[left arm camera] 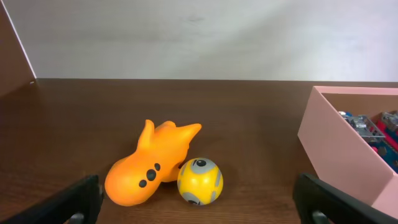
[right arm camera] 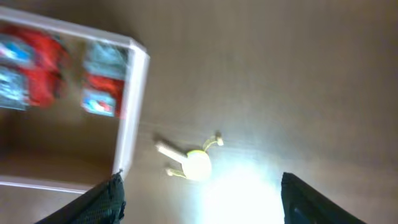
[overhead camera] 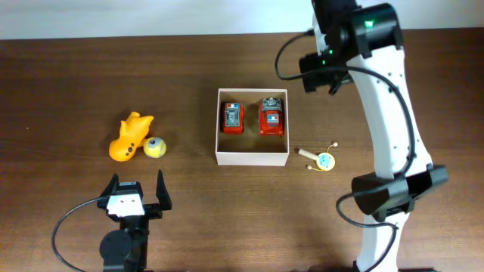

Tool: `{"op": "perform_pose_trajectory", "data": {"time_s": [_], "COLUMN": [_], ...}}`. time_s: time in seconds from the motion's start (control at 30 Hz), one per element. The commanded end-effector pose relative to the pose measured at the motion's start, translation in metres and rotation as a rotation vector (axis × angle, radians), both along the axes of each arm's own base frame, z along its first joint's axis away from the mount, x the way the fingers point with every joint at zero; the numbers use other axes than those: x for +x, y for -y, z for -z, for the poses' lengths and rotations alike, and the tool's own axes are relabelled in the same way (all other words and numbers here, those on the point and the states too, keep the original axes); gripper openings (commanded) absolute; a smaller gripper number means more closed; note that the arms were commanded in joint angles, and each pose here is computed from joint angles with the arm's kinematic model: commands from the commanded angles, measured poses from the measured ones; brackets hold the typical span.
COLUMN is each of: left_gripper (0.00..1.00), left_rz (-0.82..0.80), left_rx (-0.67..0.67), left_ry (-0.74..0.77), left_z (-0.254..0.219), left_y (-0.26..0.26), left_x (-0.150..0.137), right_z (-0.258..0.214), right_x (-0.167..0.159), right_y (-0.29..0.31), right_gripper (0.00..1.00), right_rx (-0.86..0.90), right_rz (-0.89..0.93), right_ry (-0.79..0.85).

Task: Pack container
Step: 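Open the right gripper, raise it, and move toward the wooden stick toy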

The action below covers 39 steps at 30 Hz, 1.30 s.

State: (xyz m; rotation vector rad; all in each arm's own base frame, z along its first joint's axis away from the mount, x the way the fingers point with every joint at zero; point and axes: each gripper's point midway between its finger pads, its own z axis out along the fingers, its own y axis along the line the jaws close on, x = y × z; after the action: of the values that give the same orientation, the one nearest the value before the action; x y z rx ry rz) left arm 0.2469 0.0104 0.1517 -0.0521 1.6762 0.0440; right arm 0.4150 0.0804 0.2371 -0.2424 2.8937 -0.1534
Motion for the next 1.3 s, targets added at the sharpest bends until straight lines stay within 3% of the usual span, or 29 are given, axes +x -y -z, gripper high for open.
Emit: {"op": "perform_pose_trajectory", "data": {"time_s": [0.0,0.4,0.67,0.93,1.27], "left_gripper": [0.99,0.99,0.99,0.99,0.99], "left_rz": [0.013,0.013,0.013,0.013,0.013], "left_rx": [-0.004,-0.004,-0.004,-0.004,-0.004], "left_ry": [0.002,0.002,0.002,0.002,0.002], "left_z": [0.001,0.001,0.001,0.001,0.001], "left_y": [0.003,0.003,0.003,0.003,0.003], "left_x": [0.0,0.0,0.0,0.0,0.0], "right_z": [0.037,0.112,0.121,0.121,0.178], "right_x": [-0.014,-0.046,-0.071,-0.118,-0.101], "right_y": [0.025,0.054,0.054,0.048,0.043], "right_gripper": [0.73,0.71,0.71,0.76,0.82], "right_rx": [-0.04,0.081,0.085,0.16,0.181], "right_rz": [0.02,0.132,0.223,0.27,0.005], "right_ry": [-0.15,-0.396,-0.449,-0.342,-0.145]}}
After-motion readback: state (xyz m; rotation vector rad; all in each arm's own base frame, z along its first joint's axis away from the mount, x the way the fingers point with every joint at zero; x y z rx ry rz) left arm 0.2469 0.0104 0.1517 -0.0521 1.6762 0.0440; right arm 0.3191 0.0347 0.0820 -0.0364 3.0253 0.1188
